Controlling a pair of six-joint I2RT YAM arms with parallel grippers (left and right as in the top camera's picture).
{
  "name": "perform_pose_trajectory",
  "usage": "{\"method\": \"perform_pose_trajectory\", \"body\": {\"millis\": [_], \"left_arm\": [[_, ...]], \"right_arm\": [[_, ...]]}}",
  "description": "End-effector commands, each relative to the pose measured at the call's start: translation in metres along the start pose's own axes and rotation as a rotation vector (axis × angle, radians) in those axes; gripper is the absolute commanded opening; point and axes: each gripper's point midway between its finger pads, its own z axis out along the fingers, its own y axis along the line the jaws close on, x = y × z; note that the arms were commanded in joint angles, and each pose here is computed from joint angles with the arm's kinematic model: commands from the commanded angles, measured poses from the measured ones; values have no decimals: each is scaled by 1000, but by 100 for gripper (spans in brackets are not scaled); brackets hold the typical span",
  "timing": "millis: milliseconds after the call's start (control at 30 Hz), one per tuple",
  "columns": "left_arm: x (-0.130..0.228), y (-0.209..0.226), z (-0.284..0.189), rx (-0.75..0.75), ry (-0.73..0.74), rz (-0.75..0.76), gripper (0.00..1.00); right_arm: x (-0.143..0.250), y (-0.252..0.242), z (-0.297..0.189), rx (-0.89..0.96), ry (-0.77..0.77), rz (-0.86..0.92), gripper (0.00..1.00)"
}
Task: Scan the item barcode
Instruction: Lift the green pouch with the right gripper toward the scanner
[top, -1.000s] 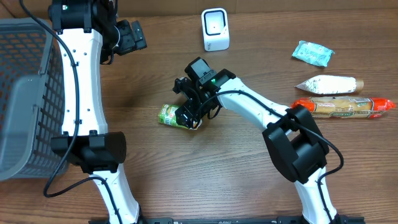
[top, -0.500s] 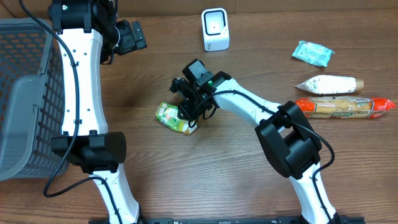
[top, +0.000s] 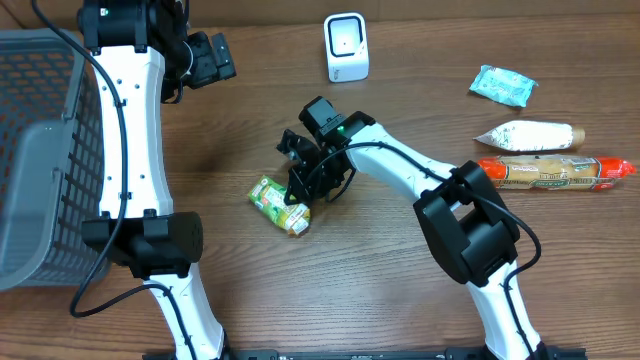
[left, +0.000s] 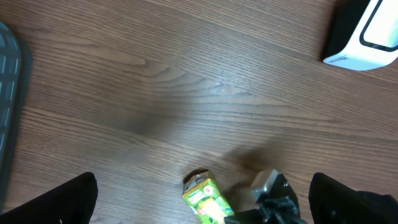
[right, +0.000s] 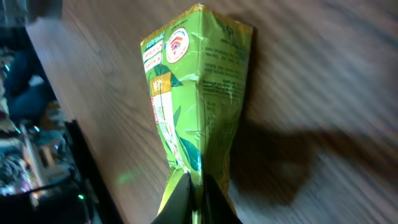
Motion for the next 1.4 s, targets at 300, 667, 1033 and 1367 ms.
{"method": "perform_pose_trajectory", "body": {"millis": [300, 667, 1033, 1367], "left_arm": [[-4, -2, -11, 13, -33, -14, 100], [-3, -1, -11, 13, -33, -14, 100], [-3, -1, -11, 13, -33, -14, 100], [-3, -1, -11, 13, -33, -14, 99]], "right_arm": [[-28, -48, -118, -5, -217, 233, 4], [-19, -17, -186, -423, -298, 72, 4], [-9, 21, -239, -730, -427, -66, 4], [-12, 72, -316, -671, -530, -228, 4]]}}
